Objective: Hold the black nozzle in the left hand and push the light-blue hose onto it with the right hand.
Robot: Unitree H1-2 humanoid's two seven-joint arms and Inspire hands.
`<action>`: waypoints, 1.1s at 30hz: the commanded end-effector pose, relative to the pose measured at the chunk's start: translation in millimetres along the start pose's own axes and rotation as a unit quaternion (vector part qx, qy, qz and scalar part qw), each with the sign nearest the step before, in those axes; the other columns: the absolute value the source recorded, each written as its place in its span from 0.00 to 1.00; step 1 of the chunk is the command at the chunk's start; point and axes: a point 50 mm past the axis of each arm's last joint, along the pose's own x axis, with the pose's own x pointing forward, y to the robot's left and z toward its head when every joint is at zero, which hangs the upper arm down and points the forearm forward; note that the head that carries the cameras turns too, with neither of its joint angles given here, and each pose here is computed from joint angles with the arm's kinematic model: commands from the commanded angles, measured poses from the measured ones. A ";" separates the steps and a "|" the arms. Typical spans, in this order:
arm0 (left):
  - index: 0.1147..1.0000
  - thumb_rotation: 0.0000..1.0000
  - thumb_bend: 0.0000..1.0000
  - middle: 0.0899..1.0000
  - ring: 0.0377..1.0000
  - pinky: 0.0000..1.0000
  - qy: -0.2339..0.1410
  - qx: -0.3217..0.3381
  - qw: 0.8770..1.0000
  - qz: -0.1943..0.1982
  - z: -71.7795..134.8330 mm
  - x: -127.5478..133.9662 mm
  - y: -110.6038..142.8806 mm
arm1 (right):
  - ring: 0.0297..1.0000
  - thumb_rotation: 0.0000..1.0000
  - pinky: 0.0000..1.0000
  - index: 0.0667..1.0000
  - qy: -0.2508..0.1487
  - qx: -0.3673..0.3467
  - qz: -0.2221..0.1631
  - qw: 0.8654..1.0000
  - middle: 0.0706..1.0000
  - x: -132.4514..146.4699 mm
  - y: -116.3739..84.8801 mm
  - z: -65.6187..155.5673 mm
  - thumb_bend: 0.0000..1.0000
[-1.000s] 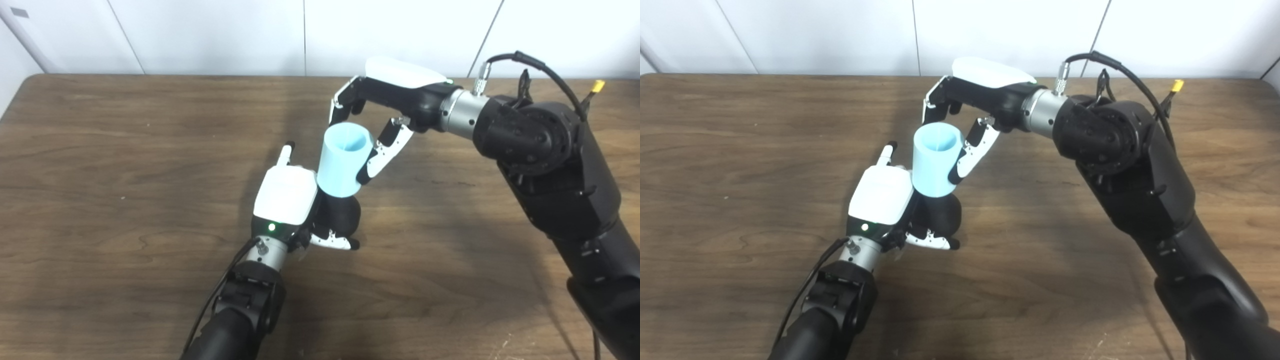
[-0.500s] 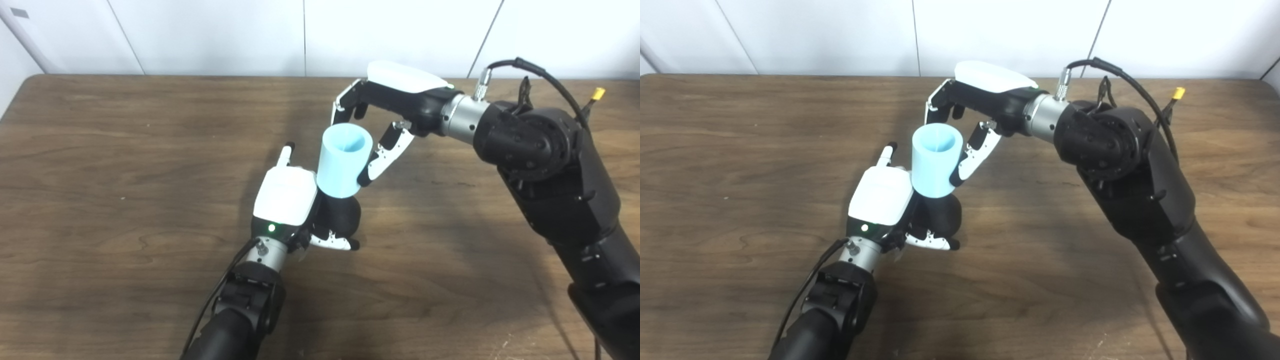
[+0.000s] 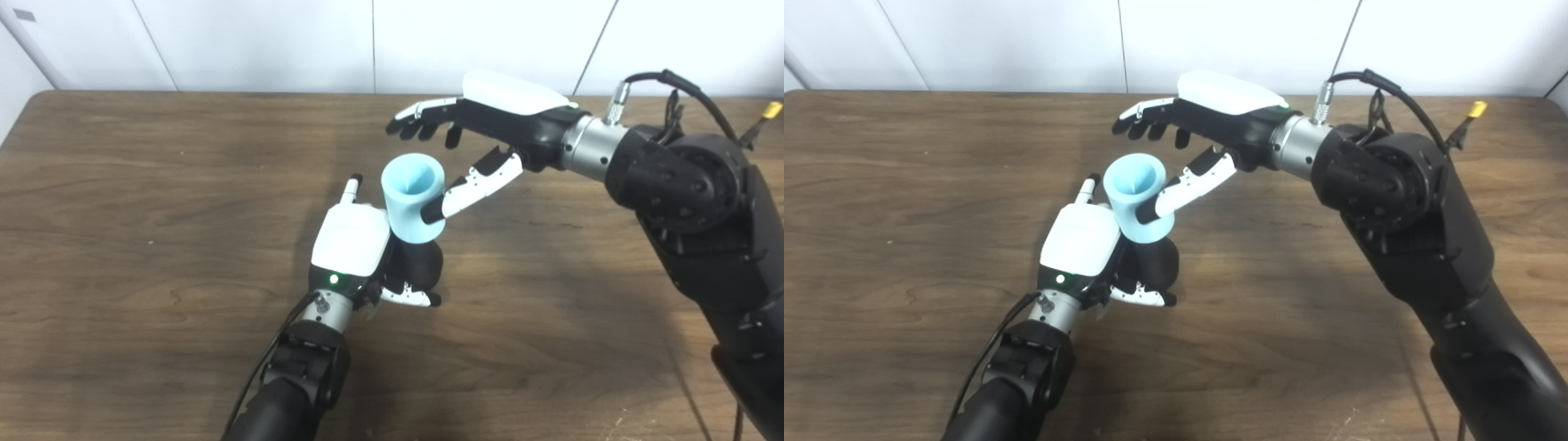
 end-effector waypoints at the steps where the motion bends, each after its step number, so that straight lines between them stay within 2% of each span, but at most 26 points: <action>1: 0.40 0.00 0.52 0.47 0.62 1.00 -0.014 0.005 1.000 -0.017 6.4 -4.1 -3.8 | 0.86 0.92 0.73 0.90 -0.004 -0.031 -0.034 0.999 0.87 -9.3 -19.5 7.4 0.78; 6: 0.40 0.00 0.52 0.47 0.62 1.00 -0.015 0.005 1.000 -0.014 6.5 -4.5 -4.7 | 0.87 0.97 0.75 0.90 -0.003 -0.038 -0.044 0.998 0.88 -16.2 -21.9 3.3 0.77; 12: 0.40 0.00 0.52 0.47 0.62 1.00 -0.015 0.005 1.000 -0.017 4.8 -4.8 -5.2 | 0.89 0.94 0.81 0.90 -0.012 -0.052 -0.059 0.997 0.89 -26.5 -16.7 7.7 0.77; 16: 0.40 0.00 0.52 0.47 0.62 1.00 -0.015 0.004 1.000 -0.017 4.6 -5.4 -6.0 | 0.92 0.91 0.85 0.90 -0.025 -0.068 -0.088 0.993 0.90 -30.9 -5.9 12.4 0.80; 19: 0.40 0.00 0.52 0.47 0.62 1.00 -0.016 0.005 1.000 -0.018 4.7 -5.7 -6.1 | 0.94 0.88 0.86 0.91 -0.039 -0.086 -0.110 0.989 0.91 -31.2 4.4 12.7 0.78; 25: 0.39 0.00 0.52 0.48 0.62 1.00 -0.015 0.005 1.000 -0.019 3.9 -6.0 -6.2 | 0.98 0.91 0.98 0.93 -0.071 -0.105 -0.115 0.985 0.95 -34.1 23.2 16.1 0.74; 27: 0.39 0.00 0.52 0.48 0.62 1.00 -0.016 0.008 1.000 -0.021 3.4 -6.0 -6.7 | 0.98 0.94 0.97 0.91 -0.080 -0.117 -0.113 0.983 0.95 -34.9 29.5 18.1 0.73; 33: 0.38 0.00 0.52 0.50 0.62 0.98 -0.017 0.005 1.000 -0.012 3.0 -6.0 -8.0 | 0.93 0.93 0.92 0.84 -0.095 -0.122 -0.111 0.982 0.89 -35.4 41.2 20.9 0.71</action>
